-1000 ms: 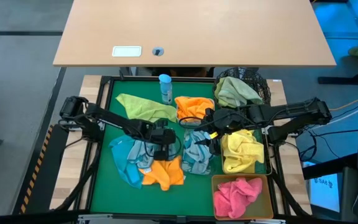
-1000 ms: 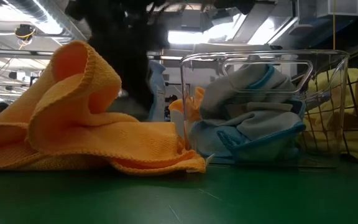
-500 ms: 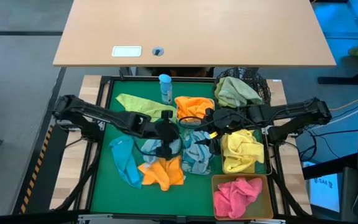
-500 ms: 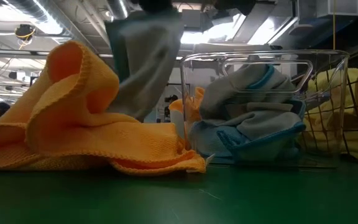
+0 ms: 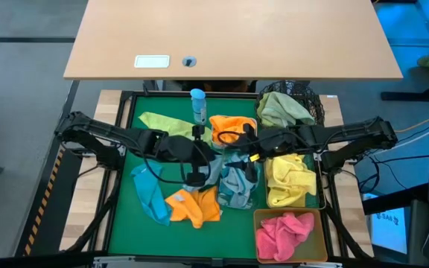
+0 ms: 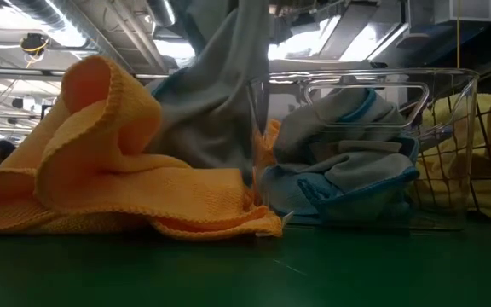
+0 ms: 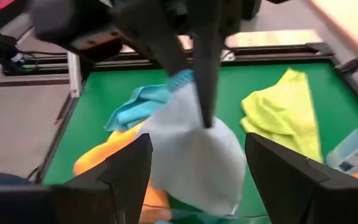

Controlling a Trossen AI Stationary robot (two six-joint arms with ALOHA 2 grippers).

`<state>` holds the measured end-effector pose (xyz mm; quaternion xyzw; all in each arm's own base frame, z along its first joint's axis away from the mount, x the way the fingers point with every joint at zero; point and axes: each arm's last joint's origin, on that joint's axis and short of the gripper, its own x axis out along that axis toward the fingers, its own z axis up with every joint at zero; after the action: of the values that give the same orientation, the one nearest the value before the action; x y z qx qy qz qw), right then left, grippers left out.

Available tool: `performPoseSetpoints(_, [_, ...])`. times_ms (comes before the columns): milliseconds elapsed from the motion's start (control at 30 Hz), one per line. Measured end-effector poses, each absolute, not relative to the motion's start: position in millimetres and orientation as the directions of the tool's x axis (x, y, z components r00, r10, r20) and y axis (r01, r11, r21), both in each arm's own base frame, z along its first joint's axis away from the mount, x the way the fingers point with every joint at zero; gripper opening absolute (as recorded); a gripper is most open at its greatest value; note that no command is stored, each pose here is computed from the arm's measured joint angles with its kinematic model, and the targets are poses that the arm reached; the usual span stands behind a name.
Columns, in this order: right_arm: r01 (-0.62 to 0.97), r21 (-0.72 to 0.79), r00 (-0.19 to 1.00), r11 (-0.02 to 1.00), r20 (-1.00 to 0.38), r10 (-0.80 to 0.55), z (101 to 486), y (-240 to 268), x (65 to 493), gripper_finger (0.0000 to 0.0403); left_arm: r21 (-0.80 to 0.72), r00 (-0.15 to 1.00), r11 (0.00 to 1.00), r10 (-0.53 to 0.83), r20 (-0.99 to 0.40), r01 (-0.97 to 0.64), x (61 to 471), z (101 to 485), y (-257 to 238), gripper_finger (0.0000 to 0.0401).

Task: Sort microfiber towel by color & place in baskets
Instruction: Put the blue towel into the transparent bin

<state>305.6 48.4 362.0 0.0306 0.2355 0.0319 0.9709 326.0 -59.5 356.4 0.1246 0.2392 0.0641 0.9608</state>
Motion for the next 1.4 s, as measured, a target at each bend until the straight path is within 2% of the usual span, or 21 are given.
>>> performPoseSetpoints(133, [-0.026, 0.038, 0.890, 0.999, -0.454, 0.041, 362.0, 47.3, 305.7, 0.0257, 0.269, 0.911, 0.962, 0.153, -0.382, -0.048, 329.2, 362.9, -61.5, 0.0000])
performPoseSetpoints(500, [-0.057, 0.027, 0.909, 0.998, -0.412, 0.063, 363.2, 49.2, 312.0, 0.0257, 0.339, 0.988, 0.940, 0.088, -0.128, -0.040, 335.5, 388.4, -70.0, 0.0000])
performPoseSetpoints(700, [-0.132, 0.014, 0.906, 0.991, -0.403, 0.127, 352.2, 53.7, 328.4, 0.0249, 0.367, 0.998, 0.930, 0.035, -0.051, -0.014, 336.3, 396.2, -71.7, 0.0000])
performPoseSetpoints(833, [-0.142, 0.011, 0.897, 0.990, -0.420, 0.133, 346.9, 54.4, 332.2, 0.0197, 0.377, 0.997, 0.926, 0.057, -0.060, -0.030, 336.1, 395.0, -71.8, 0.0000])
performPoseSetpoints(1067, [-0.140, 0.013, 0.896, 0.990, -0.425, 0.132, 349.0, 53.5, 328.9, 0.0023, 0.376, 0.994, 0.925, 0.089, -0.057, -0.062, 336.0, 394.9, -72.8, 0.0032])
performPoseSetpoints(1100, [-0.139, 0.014, 0.898, 0.990, -0.420, 0.132, 351.5, 53.2, 326.6, 0.0013, 0.364, 0.994, 0.929, 0.097, -0.053, -0.071, 336.1, 395.2, -72.8, 0.0039])
performPoseSetpoints(1233, [-0.132, 0.035, 0.902, 0.991, -0.411, 0.135, 363.6, 51.1, 311.3, 0.0022, 0.316, 0.982, 0.936, 0.179, -0.057, -0.152, 334.9, 395.2, -72.7, 0.0064])
performPoseSetpoints(1400, [-0.111, 0.093, 0.897, 0.989, -0.419, 0.140, 381.7, 46.4, 281.1, 0.0006, 0.354, 0.961, 0.918, 0.241, -0.137, -0.180, 332.6, 386.4, -75.0, 0.0079])
